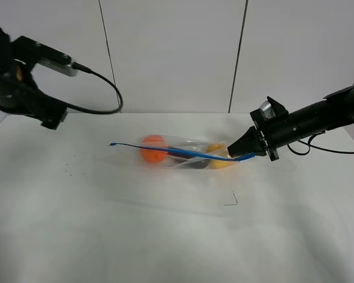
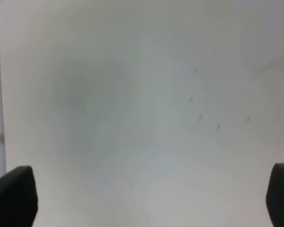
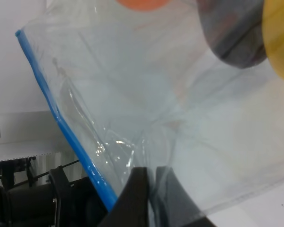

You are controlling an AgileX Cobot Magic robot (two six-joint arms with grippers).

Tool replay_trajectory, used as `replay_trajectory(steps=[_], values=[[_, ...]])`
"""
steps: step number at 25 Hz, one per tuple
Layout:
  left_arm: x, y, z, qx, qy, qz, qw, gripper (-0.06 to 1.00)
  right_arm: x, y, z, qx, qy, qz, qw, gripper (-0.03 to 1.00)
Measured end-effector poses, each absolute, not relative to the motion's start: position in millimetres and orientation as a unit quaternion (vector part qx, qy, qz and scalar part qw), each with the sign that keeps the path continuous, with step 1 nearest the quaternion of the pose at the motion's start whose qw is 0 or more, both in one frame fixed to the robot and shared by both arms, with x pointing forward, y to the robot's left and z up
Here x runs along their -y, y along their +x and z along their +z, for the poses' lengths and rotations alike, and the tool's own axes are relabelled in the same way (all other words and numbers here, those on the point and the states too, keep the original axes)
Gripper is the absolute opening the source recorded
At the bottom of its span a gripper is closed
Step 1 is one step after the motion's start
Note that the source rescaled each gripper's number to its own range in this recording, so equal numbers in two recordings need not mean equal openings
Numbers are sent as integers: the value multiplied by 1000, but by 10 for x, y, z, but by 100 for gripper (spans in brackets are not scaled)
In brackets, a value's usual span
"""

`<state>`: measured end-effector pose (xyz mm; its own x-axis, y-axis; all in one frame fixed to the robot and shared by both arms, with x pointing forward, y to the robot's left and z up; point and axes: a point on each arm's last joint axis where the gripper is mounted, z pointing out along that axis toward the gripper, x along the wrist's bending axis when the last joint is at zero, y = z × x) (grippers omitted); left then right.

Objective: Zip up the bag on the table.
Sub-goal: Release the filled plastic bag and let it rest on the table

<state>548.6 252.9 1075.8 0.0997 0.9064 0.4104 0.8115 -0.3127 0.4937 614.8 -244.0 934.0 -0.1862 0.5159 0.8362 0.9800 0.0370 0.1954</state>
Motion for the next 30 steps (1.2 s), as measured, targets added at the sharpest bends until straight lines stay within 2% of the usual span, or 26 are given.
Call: replay_trajectory(steps=[4,11,21,30], values=[[-2976,5309,10869,-653,700,284,59,100,2441,6148,9340,660,-567,-399,290,0],[-3356,4943,11096,-711,645,260,106,100,2441,6147,9339,660,-567,-399,290,0],[-3310,4317,10971,-694,659,263,121,100,2441,6147,9339,663,-563,-400,288,0],[-3141,3703,10886,-666,671,257,198,100,2440,6148,9340,664,-562,-402,287,0]])
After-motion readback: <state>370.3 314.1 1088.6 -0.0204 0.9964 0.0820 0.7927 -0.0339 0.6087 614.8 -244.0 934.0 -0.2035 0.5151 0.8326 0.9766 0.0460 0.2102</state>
